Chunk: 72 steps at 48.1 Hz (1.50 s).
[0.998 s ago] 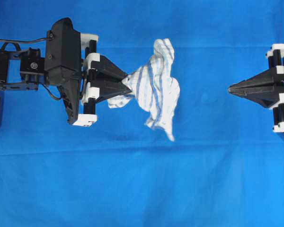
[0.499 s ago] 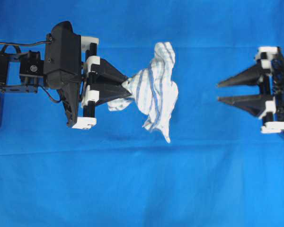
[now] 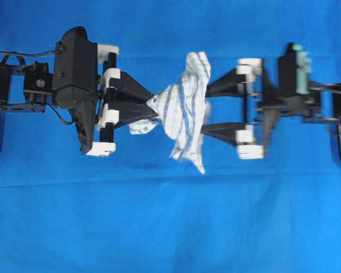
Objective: Hand over the towel.
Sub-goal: 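Move the right gripper to the towel and grasp it beside the left gripper, then open the left gripper and retract it, leaving the towel in the right gripper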
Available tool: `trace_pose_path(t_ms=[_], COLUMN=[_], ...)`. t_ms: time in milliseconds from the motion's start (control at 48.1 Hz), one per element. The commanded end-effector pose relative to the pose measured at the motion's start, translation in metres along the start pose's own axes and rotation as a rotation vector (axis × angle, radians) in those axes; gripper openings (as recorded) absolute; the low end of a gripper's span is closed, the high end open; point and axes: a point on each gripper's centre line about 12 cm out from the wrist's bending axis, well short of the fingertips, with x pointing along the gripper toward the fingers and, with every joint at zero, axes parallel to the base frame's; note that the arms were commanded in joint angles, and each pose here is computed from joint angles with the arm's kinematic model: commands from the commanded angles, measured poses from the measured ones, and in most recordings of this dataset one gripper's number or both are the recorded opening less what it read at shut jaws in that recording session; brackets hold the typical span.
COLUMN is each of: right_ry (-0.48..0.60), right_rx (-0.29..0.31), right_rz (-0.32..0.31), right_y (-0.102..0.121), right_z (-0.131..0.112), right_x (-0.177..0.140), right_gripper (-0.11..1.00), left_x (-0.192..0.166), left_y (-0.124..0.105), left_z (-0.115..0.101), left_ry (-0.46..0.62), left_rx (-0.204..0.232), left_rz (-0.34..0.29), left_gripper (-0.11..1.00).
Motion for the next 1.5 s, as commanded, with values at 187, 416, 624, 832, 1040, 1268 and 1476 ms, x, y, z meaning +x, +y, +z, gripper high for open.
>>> trace_pose_path(t_ms=[187,416,624,832,1040,1268,1476], right_ry=[-0.026,-0.020,-0.022,-0.026,-0.031,-0.040,-0.050], right_rx=[0.005,0.003,-0.004,-0.012,-0.012,-0.010,-0.009], right_rz=[0.001,0.000,0.001,0.004,0.003,0.005,0.006], right_y=[0.001,0.001,0.001,0.002,0.002,0.003,0.003], right_z=[0.018,0.018,0.019,0.021,0.022,0.024,0.023], right_x=[0.044,0.049,0.049,0.046,0.043,0.031,0.006], right_gripper=[0.73,0.73,0.44,0.03,0.03,0.03,0.03], left_x=[-0.003,-0.004,-0.002,-0.002,-0.002,-0.004,-0.018], left_y=[-0.001,-0.002,-0.002,-0.002,-0.002,-0.002,0.001], left_z=[0.011,0.010,0.010,0.010,0.010,0.010,0.008], left_ry=[-0.038,-0.035,-0.035,-0.035,-0.037,-0.049,-0.071], left_rx=[0.004,0.004,0.000,-0.001,0.001,-0.004,-0.007], left_rz=[-0.004,-0.005,-0.007,-0.005,-0.005,-0.005,0.002], left_gripper=[0.08,0.08,0.08,0.08,0.09,0.22,0.83])
